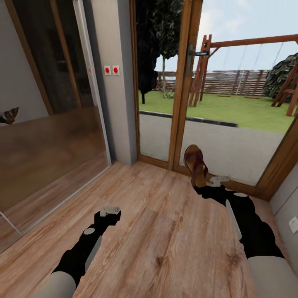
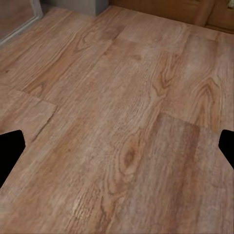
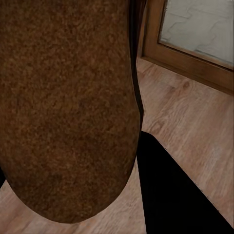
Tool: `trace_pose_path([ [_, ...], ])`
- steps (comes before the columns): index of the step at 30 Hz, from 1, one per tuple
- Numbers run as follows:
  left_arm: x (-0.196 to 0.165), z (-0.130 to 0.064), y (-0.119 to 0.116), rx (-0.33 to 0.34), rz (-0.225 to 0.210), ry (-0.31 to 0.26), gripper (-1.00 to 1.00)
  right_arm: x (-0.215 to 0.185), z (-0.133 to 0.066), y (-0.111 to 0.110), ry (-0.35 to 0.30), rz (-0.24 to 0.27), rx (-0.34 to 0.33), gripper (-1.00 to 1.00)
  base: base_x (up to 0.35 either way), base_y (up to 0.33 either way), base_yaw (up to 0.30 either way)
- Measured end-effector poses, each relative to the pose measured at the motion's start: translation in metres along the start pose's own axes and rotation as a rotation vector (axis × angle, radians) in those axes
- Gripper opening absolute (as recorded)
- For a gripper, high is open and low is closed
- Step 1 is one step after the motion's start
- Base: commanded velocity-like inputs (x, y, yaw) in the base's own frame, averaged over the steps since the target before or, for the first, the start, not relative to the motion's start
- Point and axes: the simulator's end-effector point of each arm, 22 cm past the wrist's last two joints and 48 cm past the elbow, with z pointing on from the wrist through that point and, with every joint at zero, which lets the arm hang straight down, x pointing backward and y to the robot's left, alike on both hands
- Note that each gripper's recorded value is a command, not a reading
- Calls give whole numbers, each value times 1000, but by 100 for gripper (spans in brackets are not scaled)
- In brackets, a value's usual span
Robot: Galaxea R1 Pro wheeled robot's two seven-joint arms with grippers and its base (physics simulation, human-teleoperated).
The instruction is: Pick up the two gym shoes and the two sandals from the corridor floor and place them onto the hallstand (shoe rack) in the corridor, making sure they are on the rack and not on the floor. Arrange them so the two gym shoes are next to each other and the two sandals are next to each other.
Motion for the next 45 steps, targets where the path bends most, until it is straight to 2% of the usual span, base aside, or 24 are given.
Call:
trace_pose_path([
  [9,-7,-2,0,0,1,-12,100,-6,-4,0,-11,-3,2,-100,0,225,186],
  [45,-26,-10,0,0,3,-44,100,-23,-17,1,-44,-8,3,-100,0,3,253],
])
